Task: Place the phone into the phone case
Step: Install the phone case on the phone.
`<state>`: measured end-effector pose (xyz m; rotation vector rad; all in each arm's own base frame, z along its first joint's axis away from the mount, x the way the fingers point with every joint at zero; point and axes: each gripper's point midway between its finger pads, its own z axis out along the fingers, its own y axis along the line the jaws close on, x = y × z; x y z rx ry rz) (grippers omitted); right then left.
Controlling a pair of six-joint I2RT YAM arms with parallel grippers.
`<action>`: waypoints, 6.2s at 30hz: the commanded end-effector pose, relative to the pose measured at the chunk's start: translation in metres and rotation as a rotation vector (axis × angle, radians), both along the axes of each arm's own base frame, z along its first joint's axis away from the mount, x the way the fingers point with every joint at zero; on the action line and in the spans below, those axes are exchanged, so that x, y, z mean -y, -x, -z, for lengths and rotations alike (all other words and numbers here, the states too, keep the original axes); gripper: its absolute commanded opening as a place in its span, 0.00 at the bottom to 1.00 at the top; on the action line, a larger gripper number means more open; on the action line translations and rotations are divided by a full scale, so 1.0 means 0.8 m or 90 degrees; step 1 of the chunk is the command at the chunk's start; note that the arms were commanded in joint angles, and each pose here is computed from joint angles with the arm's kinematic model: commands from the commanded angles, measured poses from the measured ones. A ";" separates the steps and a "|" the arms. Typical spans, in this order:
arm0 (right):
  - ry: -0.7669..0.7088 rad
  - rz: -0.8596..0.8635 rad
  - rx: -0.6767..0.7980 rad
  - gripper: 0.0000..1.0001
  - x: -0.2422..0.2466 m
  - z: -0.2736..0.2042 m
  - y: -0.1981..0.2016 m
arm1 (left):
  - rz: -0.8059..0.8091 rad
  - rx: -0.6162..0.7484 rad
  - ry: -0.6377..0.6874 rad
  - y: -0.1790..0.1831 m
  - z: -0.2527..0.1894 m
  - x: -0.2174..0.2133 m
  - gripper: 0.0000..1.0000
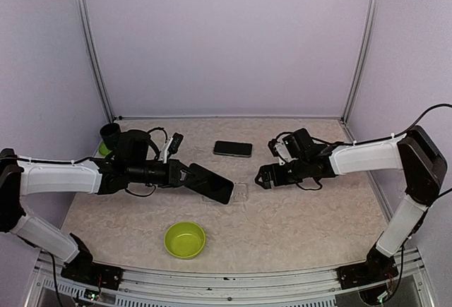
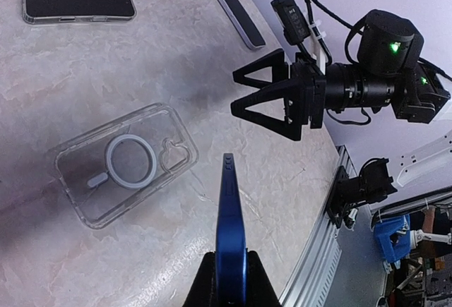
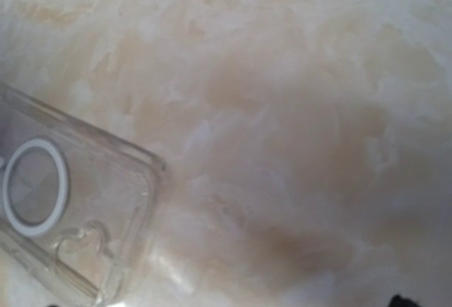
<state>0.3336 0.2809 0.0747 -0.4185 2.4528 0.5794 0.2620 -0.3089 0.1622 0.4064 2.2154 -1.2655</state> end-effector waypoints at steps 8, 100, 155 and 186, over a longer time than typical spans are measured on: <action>-0.026 -0.014 -0.012 1.00 -0.017 0.008 -0.008 | -0.050 -0.031 0.042 -0.039 -0.016 0.026 0.00; -0.187 -0.108 -0.132 0.94 -0.128 0.044 0.056 | -0.154 -0.282 0.032 -0.062 0.136 0.077 0.00; -0.197 -0.095 -0.124 0.95 -0.101 0.033 0.042 | -0.155 -0.472 0.124 -0.022 0.195 0.065 0.00; -0.251 -0.057 -0.150 0.95 -0.057 0.035 0.036 | -0.057 -0.273 0.294 -0.054 0.059 0.083 0.00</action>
